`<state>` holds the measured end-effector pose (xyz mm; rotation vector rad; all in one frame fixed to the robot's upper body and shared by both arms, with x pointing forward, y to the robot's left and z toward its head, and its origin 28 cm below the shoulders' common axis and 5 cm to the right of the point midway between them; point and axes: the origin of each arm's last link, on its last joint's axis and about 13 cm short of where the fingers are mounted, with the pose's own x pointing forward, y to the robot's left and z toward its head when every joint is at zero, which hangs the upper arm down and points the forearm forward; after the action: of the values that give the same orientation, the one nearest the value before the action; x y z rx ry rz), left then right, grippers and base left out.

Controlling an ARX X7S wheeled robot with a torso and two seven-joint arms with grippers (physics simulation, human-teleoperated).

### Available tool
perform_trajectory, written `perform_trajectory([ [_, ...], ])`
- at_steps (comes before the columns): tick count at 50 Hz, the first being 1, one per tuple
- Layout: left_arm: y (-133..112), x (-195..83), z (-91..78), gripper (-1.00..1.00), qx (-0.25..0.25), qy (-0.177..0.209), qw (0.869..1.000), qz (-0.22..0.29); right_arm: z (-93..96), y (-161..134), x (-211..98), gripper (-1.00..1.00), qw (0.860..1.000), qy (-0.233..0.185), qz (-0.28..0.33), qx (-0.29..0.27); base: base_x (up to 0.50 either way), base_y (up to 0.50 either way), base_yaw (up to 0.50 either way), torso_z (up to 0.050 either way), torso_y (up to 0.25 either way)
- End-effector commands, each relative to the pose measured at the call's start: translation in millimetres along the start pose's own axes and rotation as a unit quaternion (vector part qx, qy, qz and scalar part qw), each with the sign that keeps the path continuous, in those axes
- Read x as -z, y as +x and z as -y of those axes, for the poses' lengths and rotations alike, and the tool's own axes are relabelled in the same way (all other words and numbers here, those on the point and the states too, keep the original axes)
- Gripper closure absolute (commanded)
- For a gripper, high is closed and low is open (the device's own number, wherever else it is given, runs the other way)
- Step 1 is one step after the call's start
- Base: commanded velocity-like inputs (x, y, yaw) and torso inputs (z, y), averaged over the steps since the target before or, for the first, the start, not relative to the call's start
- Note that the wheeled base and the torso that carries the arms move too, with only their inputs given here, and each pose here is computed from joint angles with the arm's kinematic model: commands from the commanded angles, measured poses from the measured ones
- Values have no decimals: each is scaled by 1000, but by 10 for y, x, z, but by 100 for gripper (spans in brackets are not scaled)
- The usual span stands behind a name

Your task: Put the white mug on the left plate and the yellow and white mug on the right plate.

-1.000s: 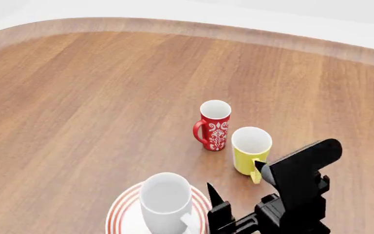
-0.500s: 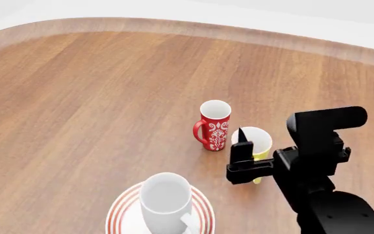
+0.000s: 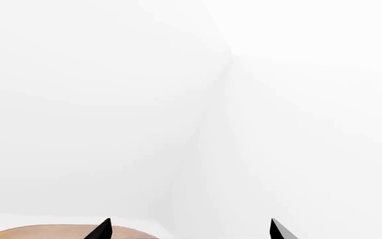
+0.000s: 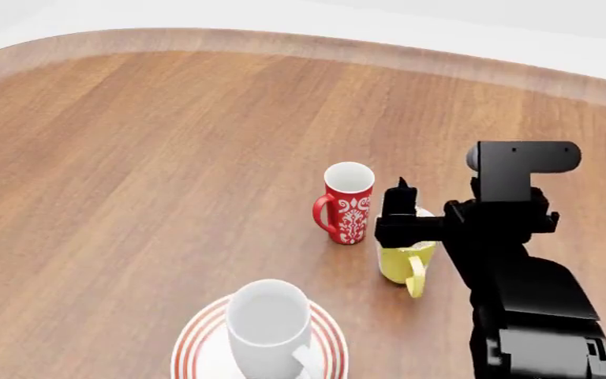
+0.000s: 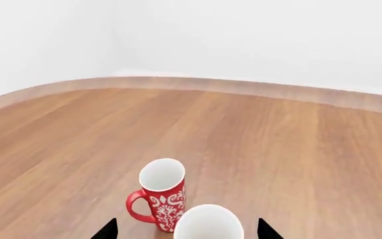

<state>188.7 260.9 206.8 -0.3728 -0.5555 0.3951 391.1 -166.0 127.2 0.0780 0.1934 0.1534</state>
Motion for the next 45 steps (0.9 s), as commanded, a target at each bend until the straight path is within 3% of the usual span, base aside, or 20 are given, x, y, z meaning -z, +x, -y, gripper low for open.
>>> perform_trajectory([
  [1, 23, 13, -10, -100, -2, -4, 1000, 1, -100, 220, -125, -100, 1000, 1, -23, -9, 0, 0, 0, 0, 0],
  [7, 27, 44, -17, -100, -5, 2, 1000, 5, -98, 220, -164, -100, 999, -11, -33, -1, 0, 0, 0, 0, 0],
  [8, 32, 61, -16, -100, -11, 36, 999, 15, -96, 218, -160, -100, 999, -11, -35, 0, 0, 0, 0, 0, -250],
  [9, 34, 71, -15, -100, -14, 43, 999, 18, -97, 218, -163, -100, 999, -10, -35, 0, 0, 0, 0, 0, -250],
  [11, 37, 64, -17, -100, -12, 15, 1000, 1, -98, 216, -147, -100, 999, -9, -39, -3, 0, 0, 0, 0, -250],
  [15, 38, 56, -20, -100, -12, 4, 1000, 3, -104, 213, -128, -100, 999, -14, -48, -5, 0, 0, 0, 0, -26],
  [20, 29, 47, -23, -100, -9, 12, 1000, 9, -92, 211, -145, -100, 999, -14, -46, 2, 0, 0, 0, 0, -28],
  [21, 23, 37, -20, -100, -5, 28, 999, 20, -88, 211, -147, -100, 999, -13, -45, 3, 0, 0, 0, 0, -250],
  [30, 10, 26, -33, -100, -5, 19, 1000, 5, -76, 209, -141, -100, 999, -2, -36, 11, 0, 0, 0, 0, -238],
  [36, 21, 18, -55, -100, -6, 5, 1000, 2, -60, 210, -178, -100, 999, -4, -29, 18, 0, 0, 0, 0, 0],
  [45, 30, 19, -53, -100, -3, 18, 1000, 8, -18, 199, -191, -100, 999, -2, -25, 27, 0, 0, 0, 0, -20],
])
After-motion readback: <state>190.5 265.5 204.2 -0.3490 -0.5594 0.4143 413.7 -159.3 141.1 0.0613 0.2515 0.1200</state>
